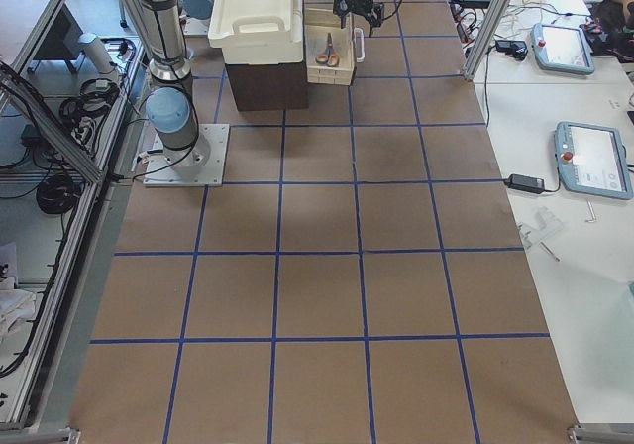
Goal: Put scissors in drawer and close it
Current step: 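Raise the right gripper away from the drawer while the left arm moves toward it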
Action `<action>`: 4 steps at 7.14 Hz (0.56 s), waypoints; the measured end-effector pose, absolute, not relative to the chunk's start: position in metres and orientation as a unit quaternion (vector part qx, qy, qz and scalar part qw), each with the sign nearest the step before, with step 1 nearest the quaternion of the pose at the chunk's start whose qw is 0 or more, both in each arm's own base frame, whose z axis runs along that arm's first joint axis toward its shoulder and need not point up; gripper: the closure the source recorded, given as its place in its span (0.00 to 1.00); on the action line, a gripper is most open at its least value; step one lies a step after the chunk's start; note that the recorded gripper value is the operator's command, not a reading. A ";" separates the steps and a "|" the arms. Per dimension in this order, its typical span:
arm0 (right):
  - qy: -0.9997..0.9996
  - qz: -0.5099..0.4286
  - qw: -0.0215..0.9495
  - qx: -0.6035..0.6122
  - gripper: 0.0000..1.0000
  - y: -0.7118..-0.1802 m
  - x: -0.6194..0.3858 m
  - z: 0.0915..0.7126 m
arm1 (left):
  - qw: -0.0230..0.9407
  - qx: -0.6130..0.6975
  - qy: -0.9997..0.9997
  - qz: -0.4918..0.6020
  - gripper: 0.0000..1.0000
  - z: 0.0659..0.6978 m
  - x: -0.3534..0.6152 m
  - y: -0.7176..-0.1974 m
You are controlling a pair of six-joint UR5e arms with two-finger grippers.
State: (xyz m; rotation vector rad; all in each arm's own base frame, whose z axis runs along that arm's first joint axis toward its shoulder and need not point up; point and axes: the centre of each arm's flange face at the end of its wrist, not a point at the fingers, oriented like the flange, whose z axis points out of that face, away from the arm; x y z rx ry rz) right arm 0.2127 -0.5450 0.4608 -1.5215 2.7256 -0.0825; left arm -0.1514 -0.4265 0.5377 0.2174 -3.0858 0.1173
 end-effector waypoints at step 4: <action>0.964 -0.033 -0.005 -0.264 0.00 -0.534 0.138 0.496 | 0.032 0.149 -0.988 0.018 0.00 0.521 -0.155 -0.441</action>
